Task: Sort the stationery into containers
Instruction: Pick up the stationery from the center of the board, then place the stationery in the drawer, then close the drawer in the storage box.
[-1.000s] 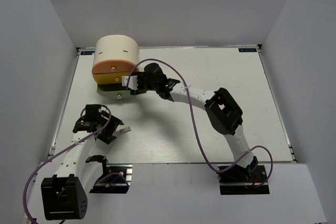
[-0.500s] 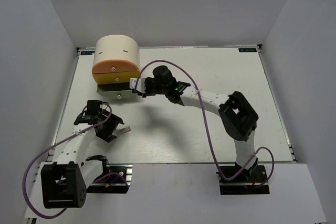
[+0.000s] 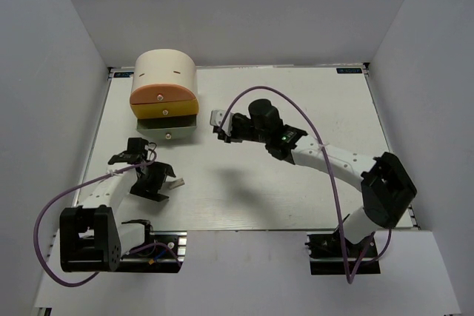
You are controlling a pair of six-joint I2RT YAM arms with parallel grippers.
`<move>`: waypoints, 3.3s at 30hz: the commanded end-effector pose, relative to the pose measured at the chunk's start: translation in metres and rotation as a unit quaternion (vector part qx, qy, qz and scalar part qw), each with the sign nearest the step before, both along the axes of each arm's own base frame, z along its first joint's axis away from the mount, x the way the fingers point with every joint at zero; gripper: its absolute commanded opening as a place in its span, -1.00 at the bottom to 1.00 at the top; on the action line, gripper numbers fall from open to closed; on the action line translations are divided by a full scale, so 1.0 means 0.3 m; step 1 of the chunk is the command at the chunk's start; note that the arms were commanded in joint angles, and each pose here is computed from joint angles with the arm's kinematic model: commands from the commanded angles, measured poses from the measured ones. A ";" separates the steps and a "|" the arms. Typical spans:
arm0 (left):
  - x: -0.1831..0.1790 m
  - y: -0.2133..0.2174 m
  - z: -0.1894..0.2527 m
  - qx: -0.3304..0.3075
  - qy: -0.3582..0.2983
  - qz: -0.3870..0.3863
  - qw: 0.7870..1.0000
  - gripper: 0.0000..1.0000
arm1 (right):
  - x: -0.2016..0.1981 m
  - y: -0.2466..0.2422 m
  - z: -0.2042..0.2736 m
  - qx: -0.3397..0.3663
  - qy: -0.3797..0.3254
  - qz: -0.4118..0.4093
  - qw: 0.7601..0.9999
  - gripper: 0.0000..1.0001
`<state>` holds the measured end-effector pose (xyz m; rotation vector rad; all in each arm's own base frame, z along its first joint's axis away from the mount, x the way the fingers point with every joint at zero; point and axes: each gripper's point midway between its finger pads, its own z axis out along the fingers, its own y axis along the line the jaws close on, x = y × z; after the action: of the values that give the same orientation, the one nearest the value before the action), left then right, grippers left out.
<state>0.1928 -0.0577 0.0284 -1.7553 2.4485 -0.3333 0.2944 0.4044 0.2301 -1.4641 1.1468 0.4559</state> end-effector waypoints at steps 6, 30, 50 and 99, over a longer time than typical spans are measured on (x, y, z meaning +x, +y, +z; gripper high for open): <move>0.056 0.018 0.007 0.012 0.009 0.098 0.995 0.45 | -0.056 -0.152 0.006 0.014 0.017 -0.031 0.999 -0.21; 0.219 -0.017 0.092 0.023 -0.075 0.093 0.993 -0.92 | -0.042 -0.323 0.001 0.012 0.020 -0.076 0.997 -0.21; 0.656 0.016 0.447 0.025 -0.295 0.120 0.948 -0.92 | -0.031 -0.407 -0.063 0.005 0.028 -0.101 0.994 -0.21; 0.451 -0.107 0.248 0.002 -0.309 -0.103 0.946 -0.75 | 0.000 -0.427 -0.110 0.006 0.075 -0.128 0.989 -1.00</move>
<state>0.3322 -0.0833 0.1056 -1.2527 2.1126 -0.7202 0.2875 0.2785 0.1947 -1.3296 1.3838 0.3838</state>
